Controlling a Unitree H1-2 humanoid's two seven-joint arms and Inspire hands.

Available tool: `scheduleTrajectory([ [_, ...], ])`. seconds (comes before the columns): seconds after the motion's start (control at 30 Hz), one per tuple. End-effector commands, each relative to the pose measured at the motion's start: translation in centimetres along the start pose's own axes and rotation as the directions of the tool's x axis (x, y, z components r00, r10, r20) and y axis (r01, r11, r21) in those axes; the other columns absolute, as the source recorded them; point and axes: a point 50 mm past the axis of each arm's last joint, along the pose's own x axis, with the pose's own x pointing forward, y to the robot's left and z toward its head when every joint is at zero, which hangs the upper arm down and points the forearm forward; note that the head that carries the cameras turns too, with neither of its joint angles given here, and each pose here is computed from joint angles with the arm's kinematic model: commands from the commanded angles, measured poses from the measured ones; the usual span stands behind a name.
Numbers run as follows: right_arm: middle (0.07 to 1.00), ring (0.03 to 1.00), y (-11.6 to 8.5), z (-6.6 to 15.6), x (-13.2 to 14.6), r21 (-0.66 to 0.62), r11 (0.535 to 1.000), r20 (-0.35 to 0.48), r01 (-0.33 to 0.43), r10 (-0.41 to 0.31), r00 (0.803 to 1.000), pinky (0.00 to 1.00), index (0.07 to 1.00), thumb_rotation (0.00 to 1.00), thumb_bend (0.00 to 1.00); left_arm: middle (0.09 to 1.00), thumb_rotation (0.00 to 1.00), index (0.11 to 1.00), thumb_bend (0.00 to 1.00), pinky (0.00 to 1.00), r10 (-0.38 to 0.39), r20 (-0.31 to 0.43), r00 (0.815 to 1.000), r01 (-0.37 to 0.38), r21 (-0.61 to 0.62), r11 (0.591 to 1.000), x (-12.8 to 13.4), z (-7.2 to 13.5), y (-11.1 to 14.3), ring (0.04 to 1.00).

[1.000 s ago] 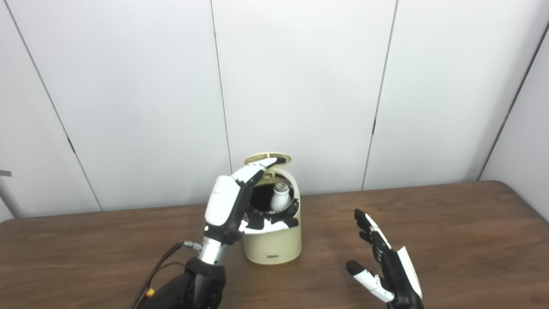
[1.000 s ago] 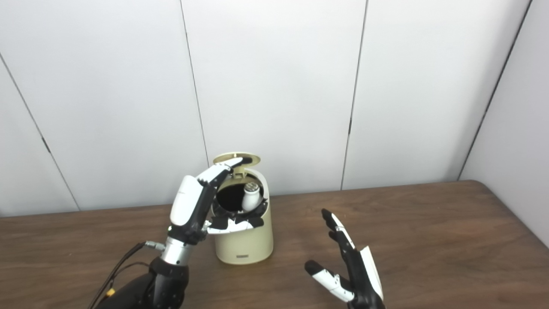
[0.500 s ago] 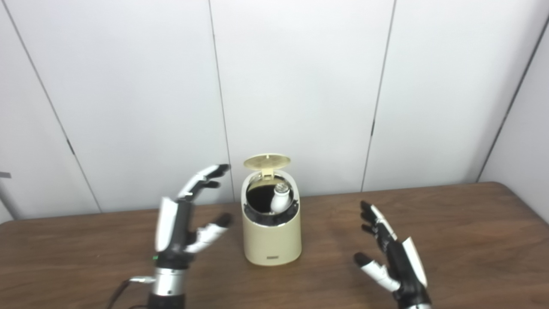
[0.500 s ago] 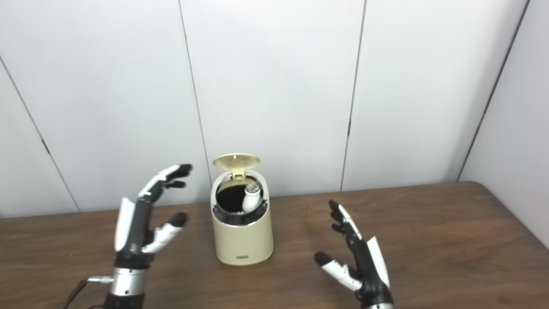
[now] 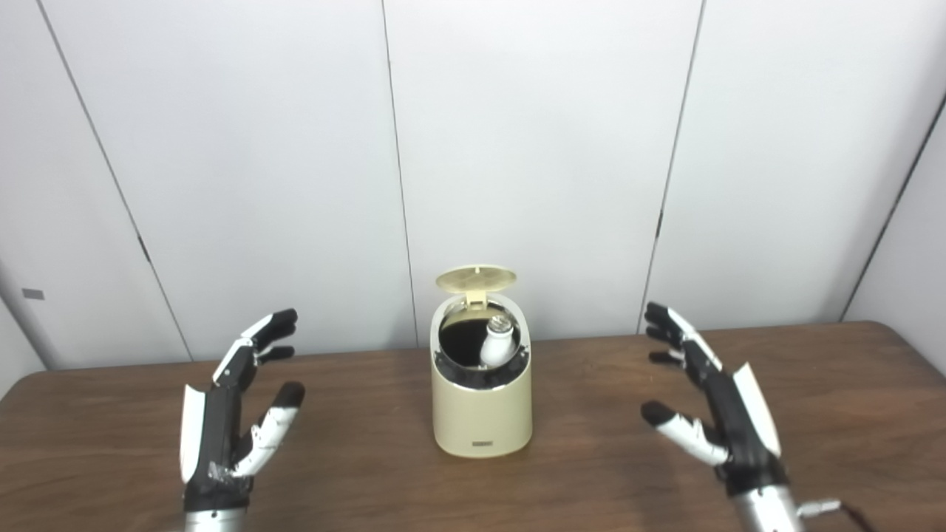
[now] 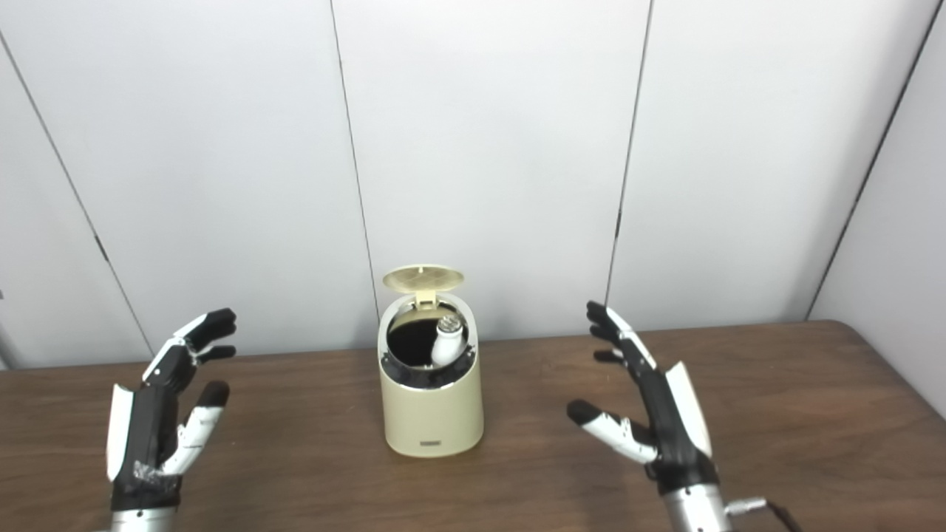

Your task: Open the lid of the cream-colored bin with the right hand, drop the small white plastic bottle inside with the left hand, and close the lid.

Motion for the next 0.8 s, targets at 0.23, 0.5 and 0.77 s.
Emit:
scheduleTrajectory([
  [0.23, 0.903, 0.813, -3.2, 7.8, 6.7, -0.233, 0.965, 0.179, -0.117, 0.161, 0.971, 0.64, 0.903, 0.81, 0.95, 0.794, 0.75, 0.788, 0.68, 0.68, -0.007, 0.032, 0.999, 0.007, -0.007, 1.000, 1.7, 0.1, -0.7, 0.771],
  [0.5, 0.920, 0.861, -3.1, 11.6, 10.4, -0.402, 0.892, 0.182, -0.205, 0.297, 0.937, 0.64, 0.915, 0.78, 0.96, 0.790, 0.78, 0.780, 0.73, 0.66, -0.031, 0.029, 0.999, 0.031, 0.007, 0.999, 1.5, 0.1, -1.8, 0.766],
  [0.77, 0.909, 0.889, -2.5, 13.2, 14.2, -0.524, 0.812, 0.187, -0.256, 0.403, 0.896, 0.78, 0.900, 0.84, 1.00, 0.792, 0.80, 0.779, 0.74, 0.67, -0.037, 0.027, 0.999, 0.037, 0.017, 0.999, 1.5, 0.1, -2.1, 0.770],
])
